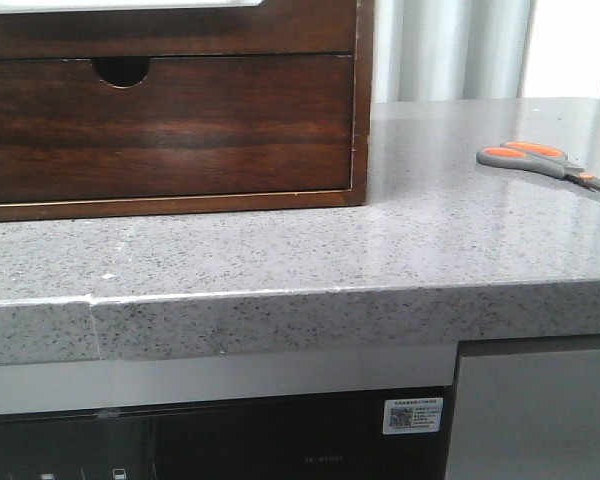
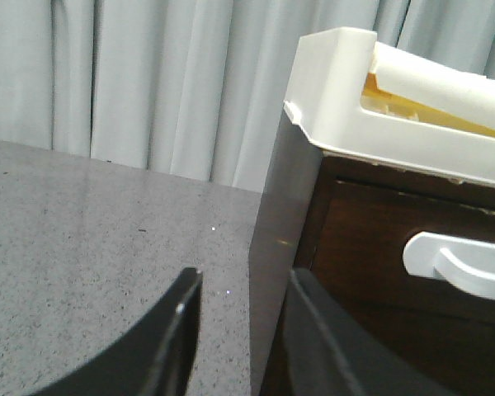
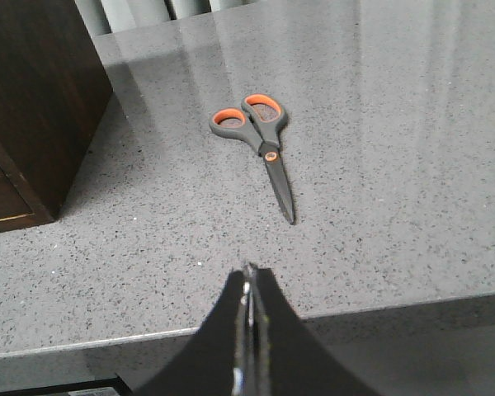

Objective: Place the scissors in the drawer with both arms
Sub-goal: 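Move the left gripper toward the white handle of the wooden drawer, then grasp the white drawer handle with the left gripper and start pulling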

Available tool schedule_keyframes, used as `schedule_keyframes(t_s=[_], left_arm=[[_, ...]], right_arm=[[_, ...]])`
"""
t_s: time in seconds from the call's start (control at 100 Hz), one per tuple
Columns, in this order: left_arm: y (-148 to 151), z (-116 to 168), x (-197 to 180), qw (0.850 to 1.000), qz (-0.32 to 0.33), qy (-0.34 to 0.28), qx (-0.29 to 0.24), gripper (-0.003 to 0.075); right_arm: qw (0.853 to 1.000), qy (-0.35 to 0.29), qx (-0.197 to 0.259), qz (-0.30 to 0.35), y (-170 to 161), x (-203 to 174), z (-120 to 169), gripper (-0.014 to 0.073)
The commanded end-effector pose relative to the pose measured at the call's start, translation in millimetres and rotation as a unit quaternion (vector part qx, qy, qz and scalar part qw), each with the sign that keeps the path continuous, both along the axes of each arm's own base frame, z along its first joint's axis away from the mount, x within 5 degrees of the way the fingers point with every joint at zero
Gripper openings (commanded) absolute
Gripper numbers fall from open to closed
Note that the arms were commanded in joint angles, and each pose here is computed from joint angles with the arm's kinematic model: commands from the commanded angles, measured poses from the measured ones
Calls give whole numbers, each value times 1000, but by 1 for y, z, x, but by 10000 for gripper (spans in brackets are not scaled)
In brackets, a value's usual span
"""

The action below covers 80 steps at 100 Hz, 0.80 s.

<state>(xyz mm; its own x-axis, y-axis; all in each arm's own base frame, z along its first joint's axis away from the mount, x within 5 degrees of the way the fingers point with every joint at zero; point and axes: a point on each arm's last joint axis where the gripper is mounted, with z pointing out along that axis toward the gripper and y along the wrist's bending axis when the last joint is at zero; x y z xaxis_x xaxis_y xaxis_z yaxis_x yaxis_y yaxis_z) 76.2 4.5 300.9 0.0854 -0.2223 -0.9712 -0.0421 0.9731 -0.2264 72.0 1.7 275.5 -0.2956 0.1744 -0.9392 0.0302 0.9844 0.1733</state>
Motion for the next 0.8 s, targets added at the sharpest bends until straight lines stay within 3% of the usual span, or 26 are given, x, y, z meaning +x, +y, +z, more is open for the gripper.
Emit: schedule_keyframes(t_s=[0.0, 0.07, 0.23, 0.3, 0.45, 0.58, 0.69, 0.79], left_arm=[[2, 23, 5, 997, 7, -75, 0, 374], [1, 24, 10, 996, 8, -78, 28, 366], [-9, 24, 25, 981, -26, -81, 177, 366], [-19, 25, 31, 961, -63, -102, 249, 366], [-47, 17, 45, 894, -170, -136, 391, 360], [-60, 2, 62, 870, -231, -121, 418, 333], [-64, -9, 77, 847, -246, -106, 459, 333], [-66, -10, 90, 841, -251, -96, 470, 333]], right_arm=[[999, -45, -3, -2, 0, 3, 17, -66], [999, -45, -3, -2, 0, 3, 17, -66], [999, -45, -3, -2, 0, 3, 17, -66], [999, -45, -3, -2, 0, 3, 17, -66], [999, -45, -3, -2, 0, 3, 17, -66], [999, -45, -3, -2, 0, 3, 17, -66], [999, -42, -3, -2, 0, 3, 17, -66], [999, -37, -3, -2, 0, 3, 16, -66]])
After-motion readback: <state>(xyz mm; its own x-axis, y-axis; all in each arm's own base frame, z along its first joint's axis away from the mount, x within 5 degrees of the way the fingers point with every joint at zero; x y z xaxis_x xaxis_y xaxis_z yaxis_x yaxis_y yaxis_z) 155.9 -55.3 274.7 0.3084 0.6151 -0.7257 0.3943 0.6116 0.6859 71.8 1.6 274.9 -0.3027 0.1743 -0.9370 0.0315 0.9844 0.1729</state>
